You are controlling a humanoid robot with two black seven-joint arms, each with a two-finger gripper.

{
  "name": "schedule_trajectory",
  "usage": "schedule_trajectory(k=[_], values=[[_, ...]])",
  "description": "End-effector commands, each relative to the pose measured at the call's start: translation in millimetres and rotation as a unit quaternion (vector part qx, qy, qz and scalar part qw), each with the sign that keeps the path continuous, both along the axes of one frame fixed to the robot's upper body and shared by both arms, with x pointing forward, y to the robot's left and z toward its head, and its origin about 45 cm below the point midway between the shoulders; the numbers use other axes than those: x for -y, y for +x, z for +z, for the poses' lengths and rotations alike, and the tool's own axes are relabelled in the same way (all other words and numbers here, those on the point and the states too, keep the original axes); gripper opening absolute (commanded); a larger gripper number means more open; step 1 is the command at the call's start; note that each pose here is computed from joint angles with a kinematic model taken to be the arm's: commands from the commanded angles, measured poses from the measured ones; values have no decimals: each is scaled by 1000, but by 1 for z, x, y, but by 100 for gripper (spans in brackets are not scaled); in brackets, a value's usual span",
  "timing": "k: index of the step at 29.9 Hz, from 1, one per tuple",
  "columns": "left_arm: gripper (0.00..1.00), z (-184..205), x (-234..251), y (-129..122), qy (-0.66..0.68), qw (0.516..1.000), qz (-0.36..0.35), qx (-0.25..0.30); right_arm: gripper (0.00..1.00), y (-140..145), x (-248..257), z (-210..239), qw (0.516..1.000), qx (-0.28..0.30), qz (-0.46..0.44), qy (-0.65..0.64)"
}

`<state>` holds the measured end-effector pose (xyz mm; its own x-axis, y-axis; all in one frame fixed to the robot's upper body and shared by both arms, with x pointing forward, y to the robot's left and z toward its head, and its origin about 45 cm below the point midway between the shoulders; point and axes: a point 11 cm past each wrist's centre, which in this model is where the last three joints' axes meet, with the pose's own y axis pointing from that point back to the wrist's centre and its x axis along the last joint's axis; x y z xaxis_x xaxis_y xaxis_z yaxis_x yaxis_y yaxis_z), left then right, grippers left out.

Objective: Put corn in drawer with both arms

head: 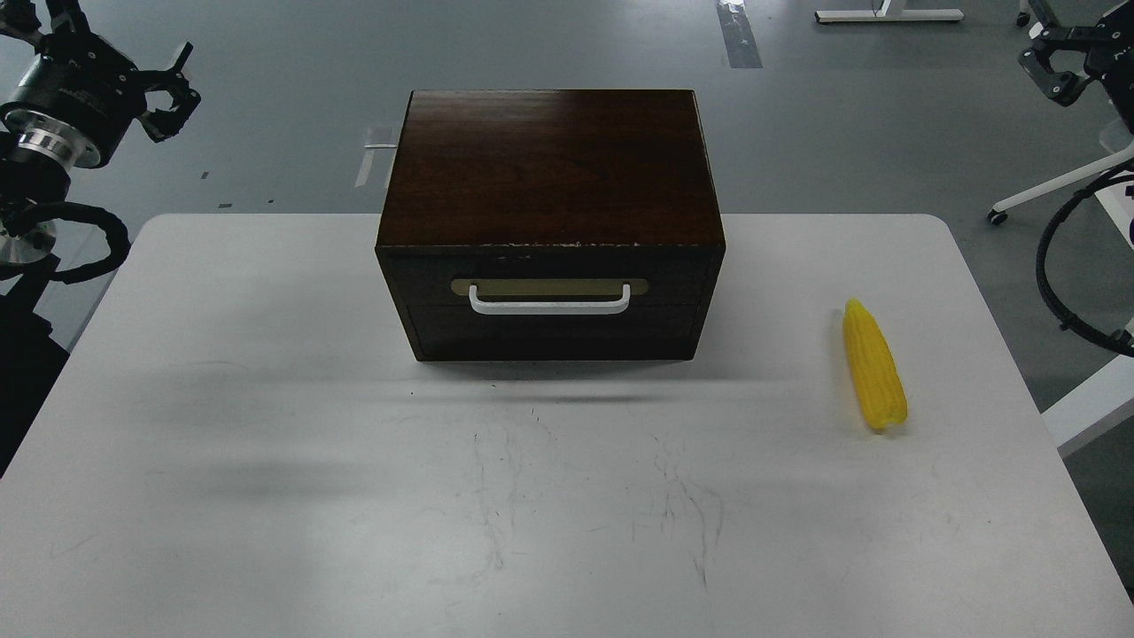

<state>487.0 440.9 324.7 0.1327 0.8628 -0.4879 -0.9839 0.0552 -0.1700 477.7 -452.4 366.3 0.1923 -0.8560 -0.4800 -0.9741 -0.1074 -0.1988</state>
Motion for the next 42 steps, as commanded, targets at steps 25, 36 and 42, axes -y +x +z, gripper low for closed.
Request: schedule_trajectory(k=[25, 36, 42], values=[[86, 21, -31, -10, 47, 999, 16, -1, 100, -2, 7, 9, 1000, 11, -7, 1], [85, 127, 25, -12, 277, 953, -96, 77, 100, -5, 13, 13, 1000, 12, -13, -4], [83, 187, 108, -23, 416, 877, -176, 164, 100, -5, 15, 12, 1000, 10, -14, -5]])
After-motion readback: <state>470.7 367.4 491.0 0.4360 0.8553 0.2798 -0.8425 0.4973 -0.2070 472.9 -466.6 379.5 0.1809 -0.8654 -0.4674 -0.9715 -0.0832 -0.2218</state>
